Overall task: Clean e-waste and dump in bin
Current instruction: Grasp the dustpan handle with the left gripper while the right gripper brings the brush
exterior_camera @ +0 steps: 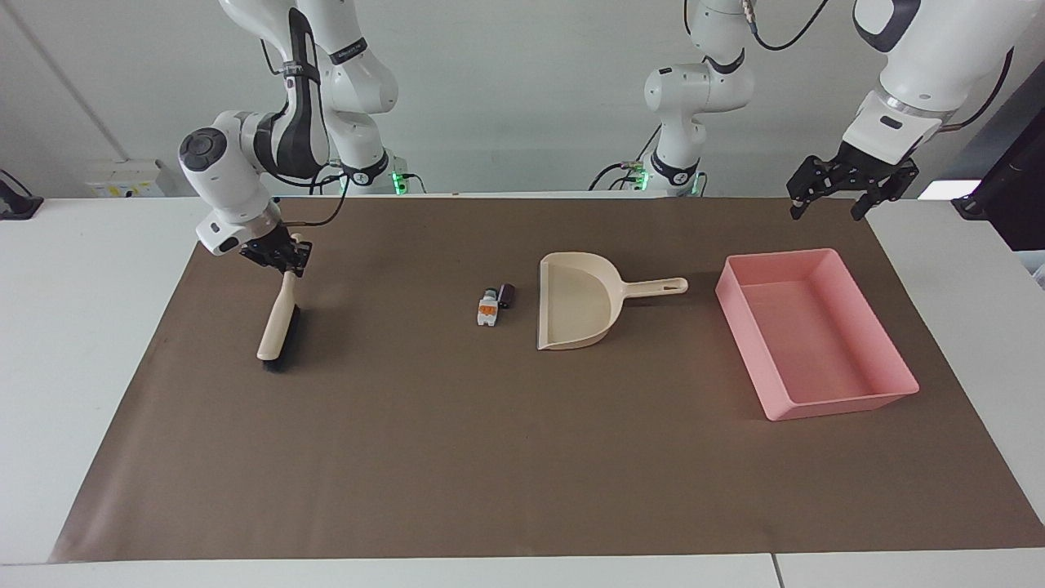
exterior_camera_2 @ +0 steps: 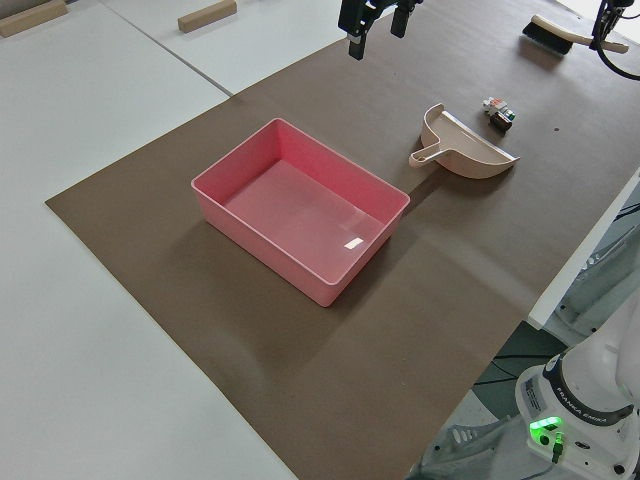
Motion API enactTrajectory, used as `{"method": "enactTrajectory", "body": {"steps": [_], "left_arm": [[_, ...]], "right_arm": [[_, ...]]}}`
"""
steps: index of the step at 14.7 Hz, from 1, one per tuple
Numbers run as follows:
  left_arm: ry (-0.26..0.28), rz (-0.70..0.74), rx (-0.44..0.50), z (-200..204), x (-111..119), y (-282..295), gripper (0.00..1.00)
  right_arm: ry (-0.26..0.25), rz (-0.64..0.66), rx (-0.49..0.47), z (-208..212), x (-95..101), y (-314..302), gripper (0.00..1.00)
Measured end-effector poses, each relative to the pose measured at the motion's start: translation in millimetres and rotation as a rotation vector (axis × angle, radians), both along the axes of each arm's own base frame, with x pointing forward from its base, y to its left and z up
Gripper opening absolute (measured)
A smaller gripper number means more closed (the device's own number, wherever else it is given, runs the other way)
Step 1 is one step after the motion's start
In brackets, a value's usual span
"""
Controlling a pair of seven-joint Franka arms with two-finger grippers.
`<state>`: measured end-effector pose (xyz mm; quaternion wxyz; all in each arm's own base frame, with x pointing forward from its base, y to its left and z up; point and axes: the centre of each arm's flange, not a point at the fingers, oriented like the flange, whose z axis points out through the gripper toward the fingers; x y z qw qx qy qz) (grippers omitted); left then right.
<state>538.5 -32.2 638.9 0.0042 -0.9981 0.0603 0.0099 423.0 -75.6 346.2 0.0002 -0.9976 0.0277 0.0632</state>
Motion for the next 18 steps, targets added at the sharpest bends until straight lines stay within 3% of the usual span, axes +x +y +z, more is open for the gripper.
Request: {"method": "enactTrajectory", "body": {"steps": [5, 7, 10, 13, 16, 18], "left_arm": [[-0.062, -0.013, -0.003, 6, 6, -6, 0.99], [-0.073, -0.099, -0.003, 6, 6, -26, 0.96], [-0.060, -0.411, -0.001, -4, -3, -75, 0.96], [-0.028, -0.750, -0.001, -30, -15, -120, 0.96], [0.012, -1.047, -0.006, -83, -26, -159, 0.96], [0.039, -1.179, 0.044, -128, -33, -177, 0.96]], "right_arm": [[0.019, 0.051, -0.001, 37, 20.0, 22, 0.26], [0.032, 0.061, -0.010, 57, 28.2, 55, 0.26], [0.029, 0.056, -0.039, 71, 25.8, 131, 0.26], [0.026, 0.042, -0.070, 68, 8.5, 207, 0.26], [0.040, 0.086, -0.101, 56, -21.2, 278, 0.26], [0.057, 0.103, -0.122, 44, -37.5, 305, 0.26]]}}
